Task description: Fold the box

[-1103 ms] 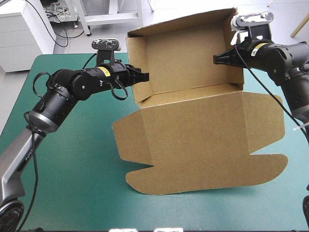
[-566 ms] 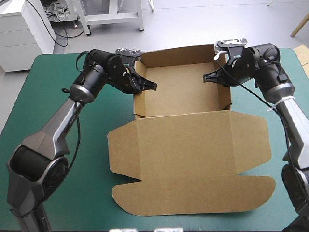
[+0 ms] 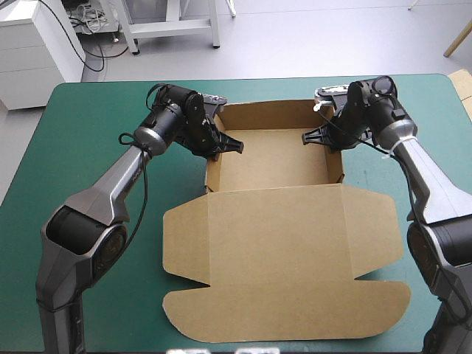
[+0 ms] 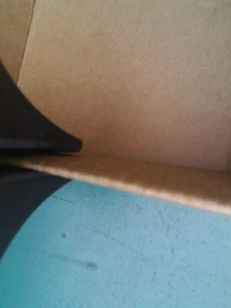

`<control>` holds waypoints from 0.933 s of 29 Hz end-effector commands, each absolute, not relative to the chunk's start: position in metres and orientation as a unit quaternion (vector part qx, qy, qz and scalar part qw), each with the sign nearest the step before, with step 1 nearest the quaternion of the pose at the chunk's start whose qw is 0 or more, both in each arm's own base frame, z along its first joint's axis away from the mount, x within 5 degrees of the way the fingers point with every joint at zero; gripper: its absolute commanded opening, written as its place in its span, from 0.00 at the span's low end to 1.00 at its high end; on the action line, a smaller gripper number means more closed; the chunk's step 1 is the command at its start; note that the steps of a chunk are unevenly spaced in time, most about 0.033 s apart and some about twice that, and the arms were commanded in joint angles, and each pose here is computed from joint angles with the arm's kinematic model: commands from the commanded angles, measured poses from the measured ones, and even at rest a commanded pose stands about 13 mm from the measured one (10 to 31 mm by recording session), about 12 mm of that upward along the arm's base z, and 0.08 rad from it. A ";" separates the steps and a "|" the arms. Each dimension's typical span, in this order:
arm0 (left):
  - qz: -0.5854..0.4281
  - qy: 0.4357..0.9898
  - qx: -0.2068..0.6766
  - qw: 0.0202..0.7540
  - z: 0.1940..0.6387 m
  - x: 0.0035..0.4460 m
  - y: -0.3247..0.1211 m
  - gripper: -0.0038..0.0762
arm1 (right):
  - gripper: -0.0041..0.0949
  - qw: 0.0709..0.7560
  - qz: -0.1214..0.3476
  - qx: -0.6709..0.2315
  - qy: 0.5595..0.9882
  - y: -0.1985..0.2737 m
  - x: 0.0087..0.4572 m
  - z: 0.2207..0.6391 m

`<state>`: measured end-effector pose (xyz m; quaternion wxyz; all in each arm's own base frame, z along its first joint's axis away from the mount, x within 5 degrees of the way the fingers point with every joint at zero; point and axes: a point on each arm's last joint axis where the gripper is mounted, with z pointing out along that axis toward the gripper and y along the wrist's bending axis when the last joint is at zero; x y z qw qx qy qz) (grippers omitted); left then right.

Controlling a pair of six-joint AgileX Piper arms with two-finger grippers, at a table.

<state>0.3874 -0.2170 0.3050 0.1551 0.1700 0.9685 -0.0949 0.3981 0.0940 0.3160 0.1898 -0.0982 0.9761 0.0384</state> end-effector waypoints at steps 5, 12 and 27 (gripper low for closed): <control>-0.160 0.948 0.195 0.193 0.340 0.371 -0.231 0.04 | 0.03 0.201 0.112 -0.120 0.966 0.115 0.393 0.328; -0.145 0.951 0.214 0.168 0.331 0.371 -0.231 0.19 | 0.15 0.196 0.102 -0.128 0.967 0.115 0.396 0.322; -0.114 0.951 0.222 0.182 0.333 0.373 -0.225 0.54 | 0.72 0.203 0.083 -0.133 0.967 0.110 0.397 0.323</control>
